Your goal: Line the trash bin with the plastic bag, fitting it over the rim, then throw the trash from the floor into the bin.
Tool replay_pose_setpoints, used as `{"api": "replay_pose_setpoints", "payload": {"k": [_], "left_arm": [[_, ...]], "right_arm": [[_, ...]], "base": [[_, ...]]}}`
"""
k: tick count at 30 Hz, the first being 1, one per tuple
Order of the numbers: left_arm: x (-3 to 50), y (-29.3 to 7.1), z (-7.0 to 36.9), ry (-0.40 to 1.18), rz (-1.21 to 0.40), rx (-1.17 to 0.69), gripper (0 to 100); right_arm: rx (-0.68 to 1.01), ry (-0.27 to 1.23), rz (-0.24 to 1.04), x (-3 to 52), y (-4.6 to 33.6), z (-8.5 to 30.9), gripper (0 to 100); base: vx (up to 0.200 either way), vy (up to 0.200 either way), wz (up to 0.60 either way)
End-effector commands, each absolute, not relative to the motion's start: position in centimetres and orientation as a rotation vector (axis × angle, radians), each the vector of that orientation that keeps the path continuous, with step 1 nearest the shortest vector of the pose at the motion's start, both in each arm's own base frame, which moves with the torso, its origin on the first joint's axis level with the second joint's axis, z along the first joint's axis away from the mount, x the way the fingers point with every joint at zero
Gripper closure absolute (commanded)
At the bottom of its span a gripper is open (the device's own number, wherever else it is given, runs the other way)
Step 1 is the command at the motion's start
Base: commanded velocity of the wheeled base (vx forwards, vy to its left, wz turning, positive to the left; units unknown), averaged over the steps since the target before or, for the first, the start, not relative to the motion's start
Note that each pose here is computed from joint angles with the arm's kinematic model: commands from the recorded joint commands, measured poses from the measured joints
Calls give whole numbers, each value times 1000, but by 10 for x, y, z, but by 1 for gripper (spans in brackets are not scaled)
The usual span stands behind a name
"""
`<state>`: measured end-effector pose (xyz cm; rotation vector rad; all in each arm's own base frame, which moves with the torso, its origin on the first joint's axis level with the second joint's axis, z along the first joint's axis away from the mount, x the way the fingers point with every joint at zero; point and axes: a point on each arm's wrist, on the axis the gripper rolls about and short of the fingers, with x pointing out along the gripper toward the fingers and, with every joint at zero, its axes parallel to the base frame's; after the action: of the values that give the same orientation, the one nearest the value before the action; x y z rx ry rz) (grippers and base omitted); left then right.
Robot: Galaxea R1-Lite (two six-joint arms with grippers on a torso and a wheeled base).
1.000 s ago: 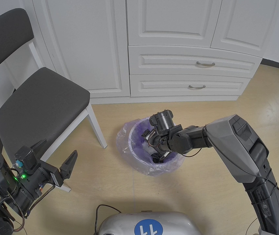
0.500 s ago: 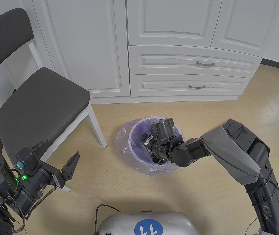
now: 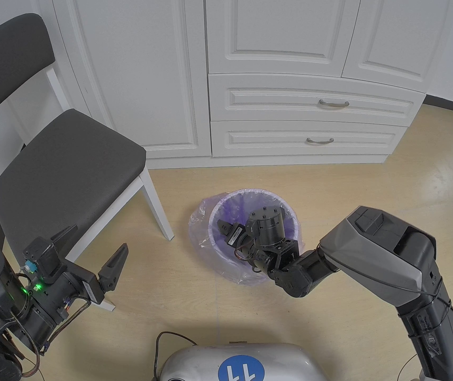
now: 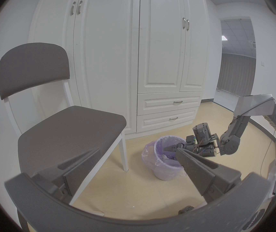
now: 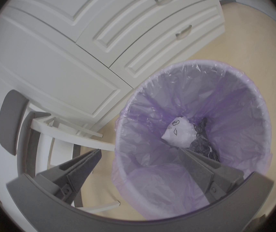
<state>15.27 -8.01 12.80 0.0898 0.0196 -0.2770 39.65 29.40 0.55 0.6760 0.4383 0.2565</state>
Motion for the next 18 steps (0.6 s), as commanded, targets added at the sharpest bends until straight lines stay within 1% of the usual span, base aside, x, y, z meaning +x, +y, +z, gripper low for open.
{"api": "replay_pose_setpoints", "payload": {"k": [1, 7, 10, 14, 15, 18], "left_arm": [[150, -78, 126, 28, -274, 94, 0], [150, -78, 126, 26, -273, 94, 0], [149, -77, 128, 16, -271, 96, 0], [147, -76, 131, -3, -272, 97, 0], [147, -76, 131, -3, -272, 97, 0], [145, -74, 134, -18, -265, 91, 0]], "right_arm": [[632, 421, 250, 392, 296, -2, 0], [550, 331, 237, 391, 291, 12, 0], [473, 264, 228, 385, 288, 23, 0], [334, 109, 243, 370, 277, 46, 0], [320, 88, 247, 368, 275, 49, 0], [185, -67, 254, 357, 256, 65, 0]], "base": [[0, 0, 0], [0, 0, 0], [0, 0, 0], [0, 0, 0], [0, 0, 0], [0, 0, 0]]}}
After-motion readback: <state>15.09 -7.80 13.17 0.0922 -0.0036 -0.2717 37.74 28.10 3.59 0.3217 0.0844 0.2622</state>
